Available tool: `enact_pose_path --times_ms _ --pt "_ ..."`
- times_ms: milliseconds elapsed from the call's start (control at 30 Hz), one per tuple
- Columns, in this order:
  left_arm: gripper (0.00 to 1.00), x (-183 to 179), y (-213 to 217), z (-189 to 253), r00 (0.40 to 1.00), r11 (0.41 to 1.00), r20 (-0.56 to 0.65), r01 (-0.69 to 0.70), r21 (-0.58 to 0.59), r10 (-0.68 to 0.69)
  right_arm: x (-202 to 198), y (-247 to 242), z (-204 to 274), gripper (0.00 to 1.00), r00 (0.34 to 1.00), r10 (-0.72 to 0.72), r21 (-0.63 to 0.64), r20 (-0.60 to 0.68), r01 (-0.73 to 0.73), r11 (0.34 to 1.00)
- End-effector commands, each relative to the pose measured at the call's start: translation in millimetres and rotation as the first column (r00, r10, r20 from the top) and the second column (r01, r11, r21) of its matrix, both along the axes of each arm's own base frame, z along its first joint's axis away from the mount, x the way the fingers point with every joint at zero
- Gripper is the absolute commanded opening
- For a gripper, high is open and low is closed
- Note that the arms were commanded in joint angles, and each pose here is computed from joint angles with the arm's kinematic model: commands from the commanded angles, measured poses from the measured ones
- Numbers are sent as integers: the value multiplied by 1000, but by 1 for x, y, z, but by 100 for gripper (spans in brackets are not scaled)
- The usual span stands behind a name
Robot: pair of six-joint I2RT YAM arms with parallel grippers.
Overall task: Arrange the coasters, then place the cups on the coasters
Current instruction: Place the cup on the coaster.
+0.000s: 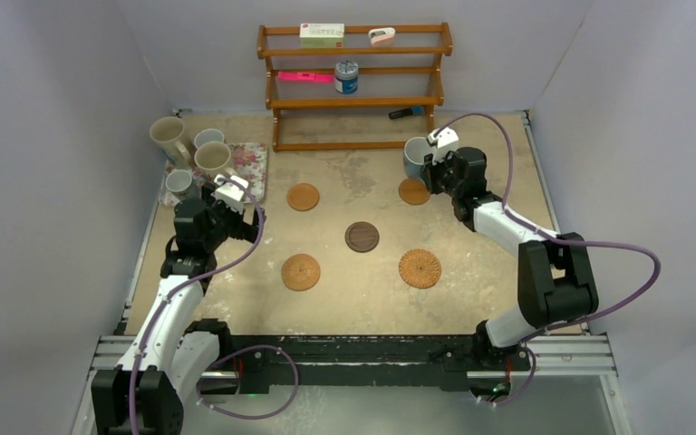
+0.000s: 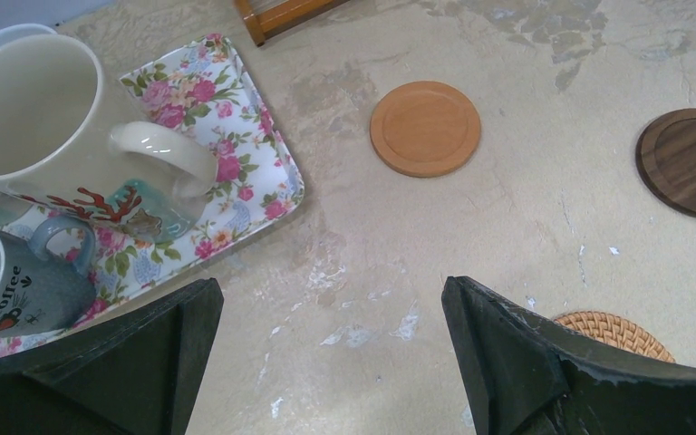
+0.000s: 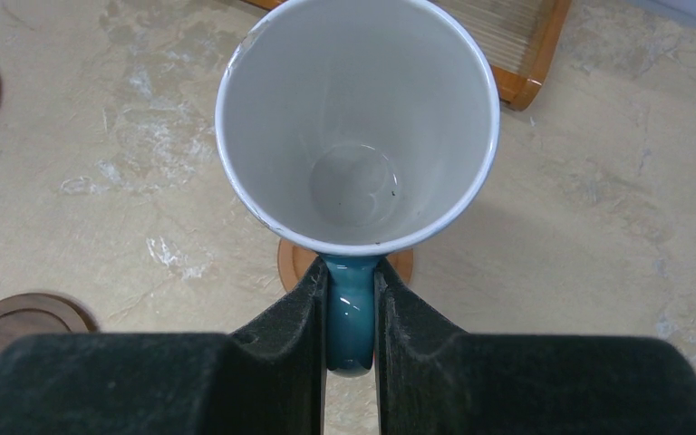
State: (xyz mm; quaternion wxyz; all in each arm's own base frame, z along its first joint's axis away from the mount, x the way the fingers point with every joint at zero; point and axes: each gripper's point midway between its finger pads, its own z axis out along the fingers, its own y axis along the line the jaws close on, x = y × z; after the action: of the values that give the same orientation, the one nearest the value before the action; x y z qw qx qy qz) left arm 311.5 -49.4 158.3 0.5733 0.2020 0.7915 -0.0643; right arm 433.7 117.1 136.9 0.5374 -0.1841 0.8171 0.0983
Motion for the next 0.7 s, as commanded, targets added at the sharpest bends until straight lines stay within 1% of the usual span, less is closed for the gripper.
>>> enact_pose_path --times_ms 0,333,533,667 --pt "100 2 -1 7 999 1000 38 20 8 -20 13 5 24 0 994 5 52 109 -11 999" --pt "100 2 -1 7 999 1000 40 19 10 -19 10 4 17 0 997 -5 53 74 1 999" --pt "100 2 -1 7 999 1000 40 17 11 -18 10 2 8 0 999 -10 40 36 9 999" --pt "100 2 -1 7 999 1000 39 18 11 -19 11 0 5 0 999 -15 26 34 14 1000"
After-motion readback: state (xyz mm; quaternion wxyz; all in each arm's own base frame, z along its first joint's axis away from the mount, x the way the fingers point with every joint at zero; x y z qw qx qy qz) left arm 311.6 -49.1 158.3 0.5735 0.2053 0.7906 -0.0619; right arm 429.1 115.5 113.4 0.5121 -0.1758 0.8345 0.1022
